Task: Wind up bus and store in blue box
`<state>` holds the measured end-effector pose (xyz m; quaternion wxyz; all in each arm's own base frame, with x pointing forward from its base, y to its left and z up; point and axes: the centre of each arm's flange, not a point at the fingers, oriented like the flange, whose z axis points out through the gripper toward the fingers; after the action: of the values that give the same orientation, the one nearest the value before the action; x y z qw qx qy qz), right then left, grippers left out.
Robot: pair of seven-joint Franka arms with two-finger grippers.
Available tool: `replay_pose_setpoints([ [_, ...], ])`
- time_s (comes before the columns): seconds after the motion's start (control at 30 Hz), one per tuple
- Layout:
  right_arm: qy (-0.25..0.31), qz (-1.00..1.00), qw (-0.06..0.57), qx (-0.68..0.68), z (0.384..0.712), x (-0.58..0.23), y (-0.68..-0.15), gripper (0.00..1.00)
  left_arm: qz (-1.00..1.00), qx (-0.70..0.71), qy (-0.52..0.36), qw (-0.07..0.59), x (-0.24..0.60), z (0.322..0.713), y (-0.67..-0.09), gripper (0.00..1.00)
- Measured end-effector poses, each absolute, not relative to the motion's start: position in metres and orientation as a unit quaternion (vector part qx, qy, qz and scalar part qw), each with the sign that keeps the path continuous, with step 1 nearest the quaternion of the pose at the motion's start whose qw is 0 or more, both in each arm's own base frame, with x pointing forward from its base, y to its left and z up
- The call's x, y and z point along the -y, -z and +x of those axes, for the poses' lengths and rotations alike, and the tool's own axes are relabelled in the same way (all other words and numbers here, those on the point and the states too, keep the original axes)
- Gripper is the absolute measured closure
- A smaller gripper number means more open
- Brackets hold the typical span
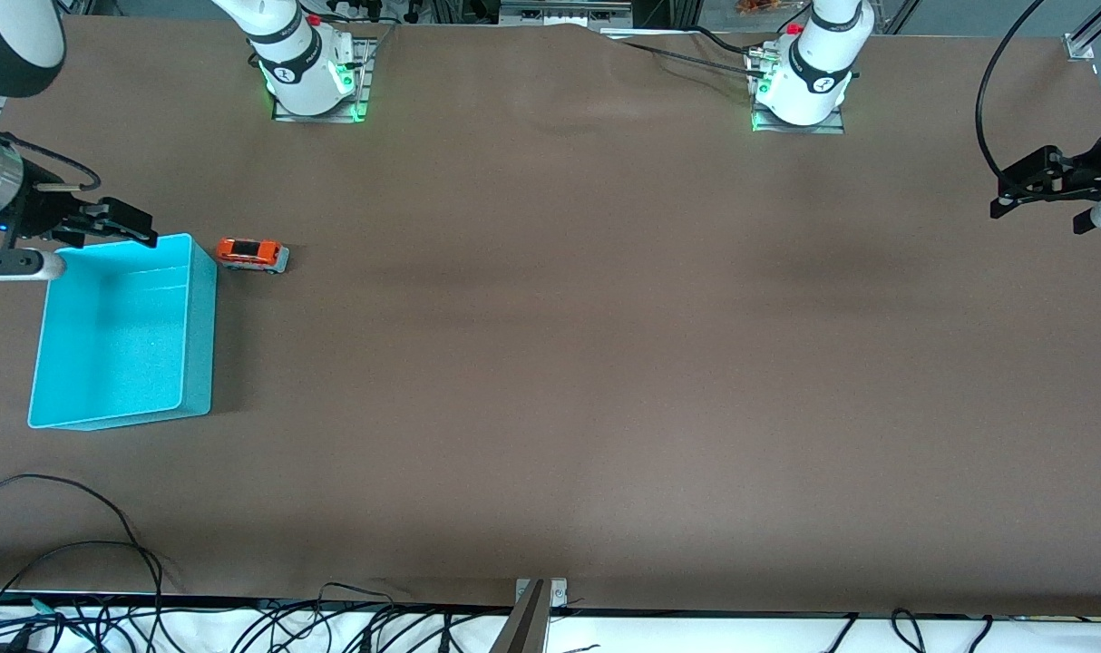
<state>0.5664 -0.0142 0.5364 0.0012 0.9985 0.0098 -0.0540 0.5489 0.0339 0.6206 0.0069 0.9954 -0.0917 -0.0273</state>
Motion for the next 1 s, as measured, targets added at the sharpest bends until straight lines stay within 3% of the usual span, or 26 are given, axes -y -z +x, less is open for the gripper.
replay_pose_setpoints([
  [0.53,0.052,0.999,0.001,-0.012,0.55,0.012,-0.442,0.0,0.995,0.095,0.031,0.007,-0.03,0.549,-0.619,0.0],
  [1.0,0.086,0.996,-0.001,-0.013,0.507,0.011,-0.354,0.0,0.995,0.098,0.034,0.007,-0.026,0.549,-0.619,0.0],
])
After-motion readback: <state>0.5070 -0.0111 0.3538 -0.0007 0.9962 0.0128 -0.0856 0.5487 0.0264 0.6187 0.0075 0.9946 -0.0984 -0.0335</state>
